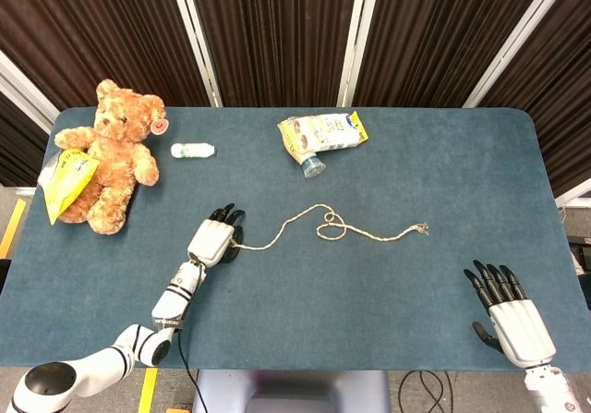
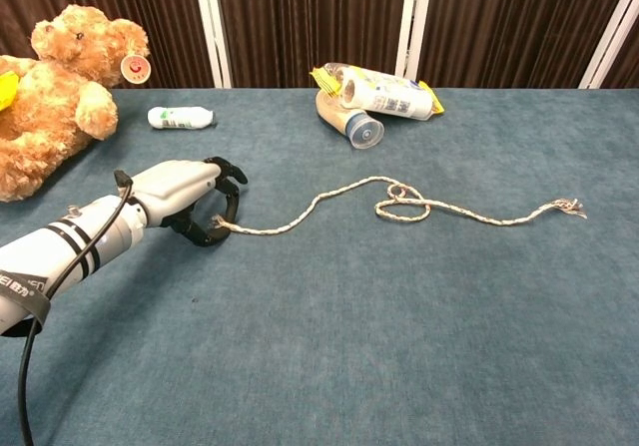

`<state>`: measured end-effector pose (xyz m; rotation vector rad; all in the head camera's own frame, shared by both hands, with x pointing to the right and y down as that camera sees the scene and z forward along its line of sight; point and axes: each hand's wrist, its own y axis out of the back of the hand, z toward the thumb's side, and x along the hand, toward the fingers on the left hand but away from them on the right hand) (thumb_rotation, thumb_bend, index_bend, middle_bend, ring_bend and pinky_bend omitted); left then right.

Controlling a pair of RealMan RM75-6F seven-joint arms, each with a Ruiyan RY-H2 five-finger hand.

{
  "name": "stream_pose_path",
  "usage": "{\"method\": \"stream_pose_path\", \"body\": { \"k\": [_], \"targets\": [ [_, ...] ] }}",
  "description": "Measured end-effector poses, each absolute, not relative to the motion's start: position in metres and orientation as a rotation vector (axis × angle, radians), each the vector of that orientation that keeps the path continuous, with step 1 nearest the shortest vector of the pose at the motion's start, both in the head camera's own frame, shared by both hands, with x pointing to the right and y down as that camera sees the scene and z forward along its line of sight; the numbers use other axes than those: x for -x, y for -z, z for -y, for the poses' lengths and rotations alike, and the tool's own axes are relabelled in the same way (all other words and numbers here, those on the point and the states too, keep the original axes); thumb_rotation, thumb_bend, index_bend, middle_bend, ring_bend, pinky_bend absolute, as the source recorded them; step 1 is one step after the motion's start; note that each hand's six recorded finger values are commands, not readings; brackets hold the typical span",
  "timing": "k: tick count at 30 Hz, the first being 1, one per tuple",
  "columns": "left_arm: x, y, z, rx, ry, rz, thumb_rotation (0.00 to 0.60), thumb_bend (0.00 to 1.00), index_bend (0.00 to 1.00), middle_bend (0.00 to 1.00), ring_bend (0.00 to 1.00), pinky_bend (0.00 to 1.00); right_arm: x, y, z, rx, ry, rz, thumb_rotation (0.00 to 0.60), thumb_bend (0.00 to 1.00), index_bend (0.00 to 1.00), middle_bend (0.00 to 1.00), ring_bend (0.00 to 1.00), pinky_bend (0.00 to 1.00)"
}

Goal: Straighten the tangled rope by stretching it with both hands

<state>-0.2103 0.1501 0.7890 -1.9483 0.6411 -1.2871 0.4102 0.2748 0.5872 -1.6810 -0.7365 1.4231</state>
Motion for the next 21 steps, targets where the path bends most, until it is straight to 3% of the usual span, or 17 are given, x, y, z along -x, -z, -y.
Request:
{"method": "stream_pose_path", "body": {
  "k": [11,21],
  "targets": [
    [0.213,-0.778,-0.152,1.953,1.246,-0.665,0.6,0.42,0.63,0.14,0.03,0.17,-0.406,-0.589,-0.277,1.683,-1.4,0.713,0.6,0.35,0.01,0.0,0.0,0.0],
    [0.239,-0.76,-0.155,1.933,1.225,-0.673,0.6,0.42,0.64,0.15,0.03,0.16,-0.378,-0.598,-0.264,1.683,-1.318,0.666,0.6,0.35,0.17,0.0,0.0,0.0]
  ]
}}
